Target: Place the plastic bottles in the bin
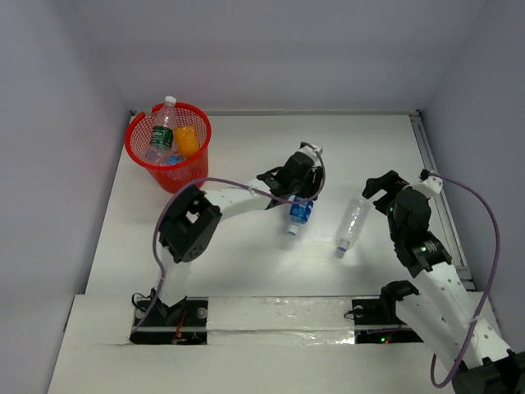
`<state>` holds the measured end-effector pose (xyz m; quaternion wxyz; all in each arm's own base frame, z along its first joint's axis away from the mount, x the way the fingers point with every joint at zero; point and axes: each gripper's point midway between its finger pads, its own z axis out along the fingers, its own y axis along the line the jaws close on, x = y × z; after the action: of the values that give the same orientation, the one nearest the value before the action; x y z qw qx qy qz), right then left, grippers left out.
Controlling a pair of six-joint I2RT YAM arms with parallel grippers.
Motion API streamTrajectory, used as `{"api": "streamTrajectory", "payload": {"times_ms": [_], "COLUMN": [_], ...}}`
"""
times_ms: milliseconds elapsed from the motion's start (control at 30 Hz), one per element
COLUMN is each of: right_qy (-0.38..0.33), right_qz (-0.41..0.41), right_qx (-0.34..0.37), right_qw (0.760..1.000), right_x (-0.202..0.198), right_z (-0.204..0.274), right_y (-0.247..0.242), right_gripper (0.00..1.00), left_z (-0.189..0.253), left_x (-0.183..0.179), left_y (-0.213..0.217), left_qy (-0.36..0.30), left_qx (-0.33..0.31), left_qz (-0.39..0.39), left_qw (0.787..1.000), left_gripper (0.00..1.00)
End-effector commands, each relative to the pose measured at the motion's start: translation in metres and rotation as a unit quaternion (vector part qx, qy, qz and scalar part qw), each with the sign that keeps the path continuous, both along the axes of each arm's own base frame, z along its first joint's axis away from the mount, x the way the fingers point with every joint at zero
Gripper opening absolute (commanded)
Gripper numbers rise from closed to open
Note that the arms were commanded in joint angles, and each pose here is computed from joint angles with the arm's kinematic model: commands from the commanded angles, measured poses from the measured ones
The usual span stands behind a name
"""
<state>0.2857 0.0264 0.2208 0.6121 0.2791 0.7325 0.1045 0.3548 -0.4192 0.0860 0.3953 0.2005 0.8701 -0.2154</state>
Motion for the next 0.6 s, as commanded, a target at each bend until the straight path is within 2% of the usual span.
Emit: {"api": "streamTrajectory", "payload": {"times_ms": [0, 33, 100, 133, 300, 567], "right_qy": [0.029, 0.038, 0.079, 0.091, 0.18, 0.221], "right_qz": [0.018, 0.029, 0.05, 0.054, 0.093, 0.106], "right_qx": [0.007, 0.008, 0.013, 0.014, 0.033, 0.03], "right_qw": [0.999, 0.999, 0.996, 0.994, 0.979, 0.969], "right_x": [0.009, 0.013, 0.023, 0.027, 0.041, 0.044], "right_z": [-0.017, -0.022, -0.044, -0.052, -0.105, -0.123], "right_y": [-0.001, 0.0, 0.0, -0.001, 0.007, 0.01], "right_gripper": [0.9, 0.94, 0.96, 1.0, 1.0, 1.0], "left_z": [0.107, 0.134, 0.149, 0.173, 0.232, 0.328], "left_x": [0.002, 0.002, 0.0, -0.002, -0.002, -0.012], "left_y": [0.003, 0.013, 0.025, 0.033, 0.069, 0.137], "left_qy": [-0.082, -0.1, -0.112, -0.127, -0.165, -0.231], "left_qx": [-0.106, -0.127, -0.14, -0.161, -0.214, -0.278], "left_qz": [0.014, 0.019, 0.028, 0.031, 0.053, 0.088], "left_qw": [0.991, 0.987, 0.983, 0.978, 0.961, 0.928], "left_gripper": [0.38, 0.38, 0.38, 0.38, 0.37, 0.37]}}
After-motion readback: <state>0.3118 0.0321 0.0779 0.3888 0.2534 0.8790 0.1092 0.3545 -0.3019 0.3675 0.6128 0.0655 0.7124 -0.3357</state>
